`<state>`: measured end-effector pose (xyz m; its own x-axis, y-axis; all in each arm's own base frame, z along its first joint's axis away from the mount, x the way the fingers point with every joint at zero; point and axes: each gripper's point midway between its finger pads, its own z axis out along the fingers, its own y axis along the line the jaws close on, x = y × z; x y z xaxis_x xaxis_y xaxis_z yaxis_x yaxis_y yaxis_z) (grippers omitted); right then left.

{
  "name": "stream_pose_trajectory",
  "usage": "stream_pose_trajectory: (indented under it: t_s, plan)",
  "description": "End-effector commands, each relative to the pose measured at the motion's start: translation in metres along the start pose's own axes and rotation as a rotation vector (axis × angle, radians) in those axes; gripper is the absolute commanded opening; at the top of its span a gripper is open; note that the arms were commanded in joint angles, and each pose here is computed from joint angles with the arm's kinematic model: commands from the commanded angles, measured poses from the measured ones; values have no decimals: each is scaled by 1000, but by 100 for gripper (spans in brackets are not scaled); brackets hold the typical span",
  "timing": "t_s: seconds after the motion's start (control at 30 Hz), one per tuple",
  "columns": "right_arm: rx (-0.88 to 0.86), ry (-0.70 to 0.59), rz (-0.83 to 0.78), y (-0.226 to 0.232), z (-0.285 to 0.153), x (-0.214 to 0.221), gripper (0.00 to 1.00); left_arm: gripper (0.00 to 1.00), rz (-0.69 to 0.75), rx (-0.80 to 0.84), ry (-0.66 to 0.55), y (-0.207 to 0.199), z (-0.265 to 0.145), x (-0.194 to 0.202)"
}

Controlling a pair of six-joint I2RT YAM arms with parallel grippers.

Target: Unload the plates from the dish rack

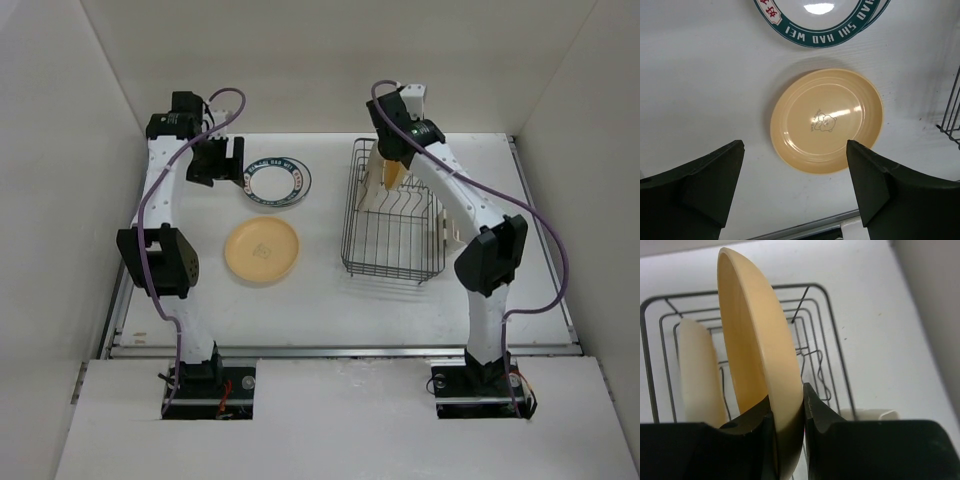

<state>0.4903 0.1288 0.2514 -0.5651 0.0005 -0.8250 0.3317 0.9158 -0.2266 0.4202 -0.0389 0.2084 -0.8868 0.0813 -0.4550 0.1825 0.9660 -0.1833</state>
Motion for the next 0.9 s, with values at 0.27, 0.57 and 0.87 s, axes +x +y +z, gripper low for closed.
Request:
stream_pose_trajectory:
  t_s: [0.27, 0.57, 0.87]
  plan:
    - [313, -201, 0, -81, -59, -64, 0, 81, 29, -28, -20, 0, -26, 6]
    - [-432, -460, 138, 24, -199, -126, 0, 81, -73, -69, -17, 28, -31, 13]
    - [-1234, -105, -139, 233, -229, 3, 0, 81, -298, -67, -68, 78, -55, 25]
